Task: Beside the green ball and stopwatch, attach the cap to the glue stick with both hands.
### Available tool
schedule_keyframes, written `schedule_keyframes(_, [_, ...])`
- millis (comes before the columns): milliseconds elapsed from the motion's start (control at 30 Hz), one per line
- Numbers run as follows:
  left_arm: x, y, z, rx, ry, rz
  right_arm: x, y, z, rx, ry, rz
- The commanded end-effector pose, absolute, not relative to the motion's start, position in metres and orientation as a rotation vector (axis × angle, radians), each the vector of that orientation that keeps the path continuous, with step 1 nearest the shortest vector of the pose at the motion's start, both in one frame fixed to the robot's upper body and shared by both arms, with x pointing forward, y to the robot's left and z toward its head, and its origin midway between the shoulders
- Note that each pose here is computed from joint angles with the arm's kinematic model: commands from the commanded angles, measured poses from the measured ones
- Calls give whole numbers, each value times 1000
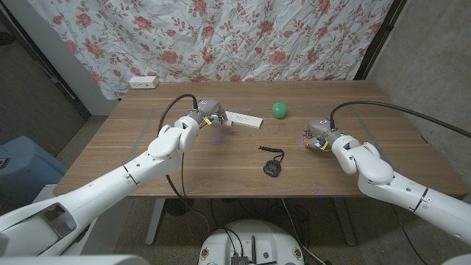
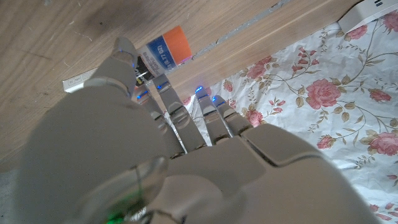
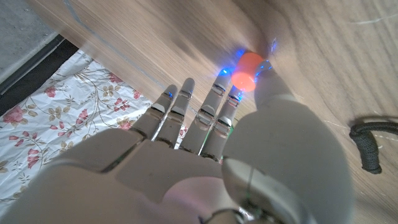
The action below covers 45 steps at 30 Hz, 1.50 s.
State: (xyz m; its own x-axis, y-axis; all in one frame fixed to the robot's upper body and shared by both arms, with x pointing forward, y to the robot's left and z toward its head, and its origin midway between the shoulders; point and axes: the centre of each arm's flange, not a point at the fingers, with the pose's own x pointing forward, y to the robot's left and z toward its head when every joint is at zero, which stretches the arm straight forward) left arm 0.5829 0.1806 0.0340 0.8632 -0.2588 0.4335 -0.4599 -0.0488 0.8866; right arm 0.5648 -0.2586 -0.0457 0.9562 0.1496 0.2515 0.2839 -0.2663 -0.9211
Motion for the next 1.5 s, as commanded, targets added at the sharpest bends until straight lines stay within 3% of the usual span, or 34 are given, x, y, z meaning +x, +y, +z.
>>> schedule_keyframes(33, [584,181,34,1638,-572,180,559,-258,-35,-1843,-337,-154])
schedule_keyframes(1500, [587,188,39,1353,-571,116,531,-250,9,-1486,-466,-255])
